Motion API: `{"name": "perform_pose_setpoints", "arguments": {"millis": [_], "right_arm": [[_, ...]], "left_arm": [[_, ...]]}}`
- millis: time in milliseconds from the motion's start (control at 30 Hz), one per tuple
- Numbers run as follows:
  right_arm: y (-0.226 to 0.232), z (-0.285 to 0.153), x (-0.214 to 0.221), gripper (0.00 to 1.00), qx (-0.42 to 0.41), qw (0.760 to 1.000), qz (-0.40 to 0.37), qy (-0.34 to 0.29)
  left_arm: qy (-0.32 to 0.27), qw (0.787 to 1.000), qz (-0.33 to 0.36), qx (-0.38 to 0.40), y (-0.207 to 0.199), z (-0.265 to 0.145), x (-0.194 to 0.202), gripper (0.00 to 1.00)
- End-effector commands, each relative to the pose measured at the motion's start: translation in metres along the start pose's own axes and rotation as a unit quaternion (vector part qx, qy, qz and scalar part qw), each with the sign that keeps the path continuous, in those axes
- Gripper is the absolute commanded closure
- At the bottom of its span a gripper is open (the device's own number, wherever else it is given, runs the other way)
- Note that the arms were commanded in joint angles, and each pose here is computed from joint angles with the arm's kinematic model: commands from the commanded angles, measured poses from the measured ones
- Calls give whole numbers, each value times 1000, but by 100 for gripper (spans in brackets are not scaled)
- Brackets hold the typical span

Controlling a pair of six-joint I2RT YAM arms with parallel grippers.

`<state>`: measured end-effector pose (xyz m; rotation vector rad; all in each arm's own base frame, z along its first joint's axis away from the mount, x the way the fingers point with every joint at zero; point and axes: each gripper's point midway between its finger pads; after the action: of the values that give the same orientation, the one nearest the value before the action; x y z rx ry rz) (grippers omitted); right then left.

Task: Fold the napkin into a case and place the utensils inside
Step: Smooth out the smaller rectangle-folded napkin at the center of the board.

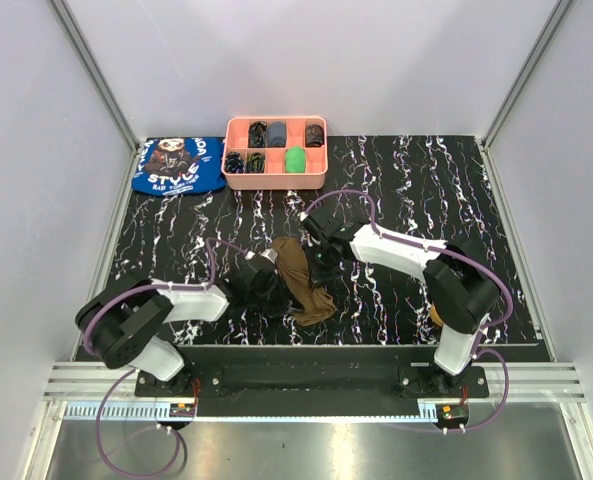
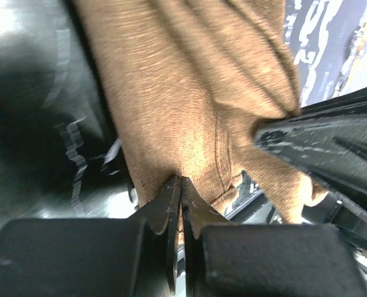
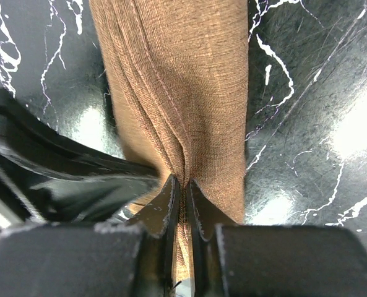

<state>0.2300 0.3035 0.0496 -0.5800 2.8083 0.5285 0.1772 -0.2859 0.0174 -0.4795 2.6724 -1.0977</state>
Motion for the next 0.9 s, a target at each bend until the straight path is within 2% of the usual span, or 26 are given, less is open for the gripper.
{"name": "perform_pose_setpoints", "arguments": {"millis": [0,233,533,700,800,867], "right_arm": [[16,-17,-13,91,-15,999,27,-36],[26,2,-2,93,-33,996,82,-33],[15,24,8,91,-22,996,87,-29],[11,24,9,81,-17,997,72,-36],[13,23,8,74,-22,997,63,-35],[12,23,9,70,-22,997,59,-34]], "left_arm": [[-3,1000,5,13,-1,15,6,96],[7,1000,-4,22,-4,24,13,96],[-4,1000,9,27,-10,15,10,97],[-6,999,31,40,-20,-7,11,96],[-42,997,56,24,-25,-33,-9,95],[-95,993,63,31,-37,-56,-39,93]]}}
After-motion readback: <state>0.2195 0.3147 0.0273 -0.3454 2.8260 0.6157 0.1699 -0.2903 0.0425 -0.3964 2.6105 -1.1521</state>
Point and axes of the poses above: each gripper's point midway between its finger pads, its own z axis out along the fingers, its own y axis along the line the jaws close on, x = y × z, and after that the axes turned 6 degrees about -z, right-handed
